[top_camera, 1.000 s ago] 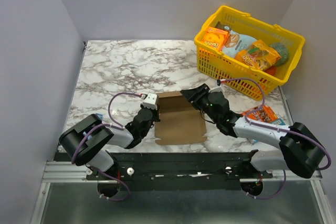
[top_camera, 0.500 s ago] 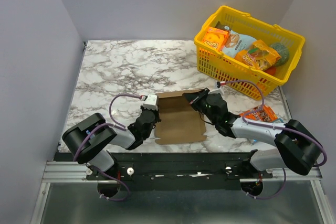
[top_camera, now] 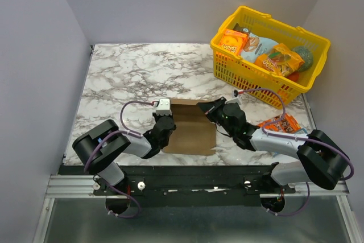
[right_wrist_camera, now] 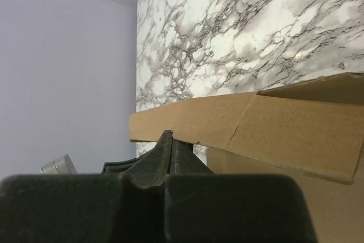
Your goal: Fold the paper box
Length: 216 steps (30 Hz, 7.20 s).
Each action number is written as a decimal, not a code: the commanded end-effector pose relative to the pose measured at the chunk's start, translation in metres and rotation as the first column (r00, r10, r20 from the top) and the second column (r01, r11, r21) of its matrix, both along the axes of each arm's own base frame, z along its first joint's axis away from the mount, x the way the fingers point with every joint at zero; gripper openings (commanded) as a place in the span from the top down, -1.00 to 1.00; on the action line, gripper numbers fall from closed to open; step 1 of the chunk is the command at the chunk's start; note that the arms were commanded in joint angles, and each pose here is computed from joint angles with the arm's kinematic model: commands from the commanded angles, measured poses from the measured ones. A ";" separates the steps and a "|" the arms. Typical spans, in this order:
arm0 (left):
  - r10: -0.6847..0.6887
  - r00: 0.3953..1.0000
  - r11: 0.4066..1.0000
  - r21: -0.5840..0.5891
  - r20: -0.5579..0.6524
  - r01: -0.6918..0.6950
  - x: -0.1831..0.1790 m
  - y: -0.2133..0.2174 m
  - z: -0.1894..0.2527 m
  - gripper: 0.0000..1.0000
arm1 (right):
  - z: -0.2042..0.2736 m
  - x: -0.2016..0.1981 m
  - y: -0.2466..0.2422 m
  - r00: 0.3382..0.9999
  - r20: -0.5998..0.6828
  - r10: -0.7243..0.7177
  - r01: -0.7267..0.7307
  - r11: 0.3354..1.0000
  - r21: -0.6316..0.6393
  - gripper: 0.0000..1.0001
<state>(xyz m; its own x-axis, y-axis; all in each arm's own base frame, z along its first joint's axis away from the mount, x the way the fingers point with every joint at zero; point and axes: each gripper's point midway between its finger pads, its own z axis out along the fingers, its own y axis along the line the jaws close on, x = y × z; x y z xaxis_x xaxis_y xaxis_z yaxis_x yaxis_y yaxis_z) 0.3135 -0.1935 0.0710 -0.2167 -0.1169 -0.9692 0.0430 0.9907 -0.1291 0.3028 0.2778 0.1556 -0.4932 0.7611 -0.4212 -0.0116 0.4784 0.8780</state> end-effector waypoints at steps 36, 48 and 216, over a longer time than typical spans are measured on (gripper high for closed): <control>-0.331 0.940 0.940 0.060 -0.079 0.336 -0.032 -0.021 0.007 -0.23 | 0.078 -0.054 -0.041 0.945 0.203 0.257 -0.149 0.890 -0.431 -0.65; -0.350 0.923 0.927 -0.203 -0.161 0.316 -0.049 0.013 0.019 -0.77 | 0.073 -0.032 -0.061 0.947 0.097 0.306 -0.206 0.811 -0.547 -0.83; -0.092 0.983 0.978 0.169 -0.159 0.119 0.016 0.002 0.002 1.00 | 0.035 -0.043 -0.064 0.917 -0.006 0.398 -0.301 0.682 -0.666 -0.68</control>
